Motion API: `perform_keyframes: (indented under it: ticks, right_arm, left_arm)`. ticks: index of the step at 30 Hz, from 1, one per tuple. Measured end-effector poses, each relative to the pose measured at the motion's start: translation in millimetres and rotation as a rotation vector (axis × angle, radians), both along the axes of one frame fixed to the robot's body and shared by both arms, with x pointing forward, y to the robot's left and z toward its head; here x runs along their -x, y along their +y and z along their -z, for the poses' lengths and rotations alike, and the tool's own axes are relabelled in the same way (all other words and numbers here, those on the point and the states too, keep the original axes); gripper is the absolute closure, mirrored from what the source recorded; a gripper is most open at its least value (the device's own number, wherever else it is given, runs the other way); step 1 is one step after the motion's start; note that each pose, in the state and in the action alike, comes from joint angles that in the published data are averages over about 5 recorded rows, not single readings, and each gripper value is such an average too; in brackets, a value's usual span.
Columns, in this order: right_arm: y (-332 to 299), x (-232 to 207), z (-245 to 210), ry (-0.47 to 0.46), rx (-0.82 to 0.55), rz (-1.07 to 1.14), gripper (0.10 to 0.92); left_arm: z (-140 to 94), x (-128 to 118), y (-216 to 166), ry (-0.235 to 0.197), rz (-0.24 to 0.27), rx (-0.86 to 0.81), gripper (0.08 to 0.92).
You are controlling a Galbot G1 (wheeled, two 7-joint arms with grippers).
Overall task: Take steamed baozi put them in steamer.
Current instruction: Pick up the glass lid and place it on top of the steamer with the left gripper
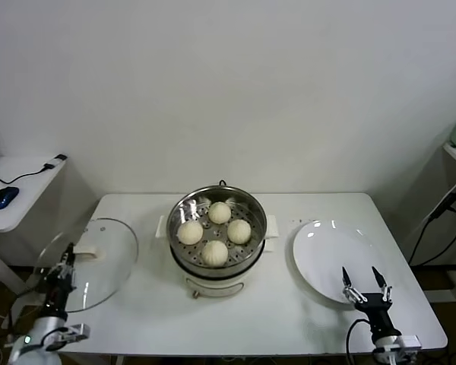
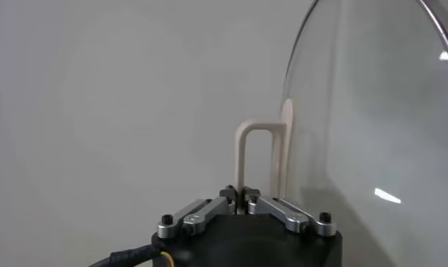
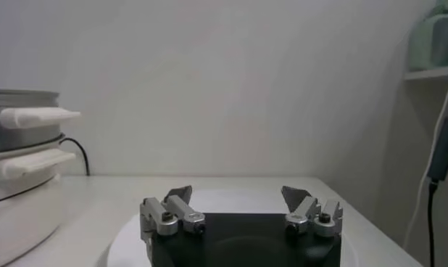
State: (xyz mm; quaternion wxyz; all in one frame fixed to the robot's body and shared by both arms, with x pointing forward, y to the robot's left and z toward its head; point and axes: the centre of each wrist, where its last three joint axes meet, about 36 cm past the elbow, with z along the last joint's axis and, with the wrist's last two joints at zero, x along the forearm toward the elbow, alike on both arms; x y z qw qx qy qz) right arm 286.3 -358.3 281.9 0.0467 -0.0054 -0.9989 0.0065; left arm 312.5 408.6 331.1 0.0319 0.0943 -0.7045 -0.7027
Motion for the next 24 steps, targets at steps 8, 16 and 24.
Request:
perform_keyframes:
  ticks: [8, 16, 24]
  right_arm:
    - [5, -2, -6, 0.016, 0.020, 0.006, 0.200]
    - [13, -3, -11, 0.010, 0.041, -0.007, 0.200]
    - [20, -2, -10, 0.003, 0.055, -0.014, 0.200]
  left_arm:
    - [-71, -23, -17, -0.038, -0.014, 0.060, 0.859]
    - [-115, -42, -87, -0.034, 0.029, 0.108, 0.859]
    - [-128, -50, -168, 0.021, 0.082, 0.128, 0.859]
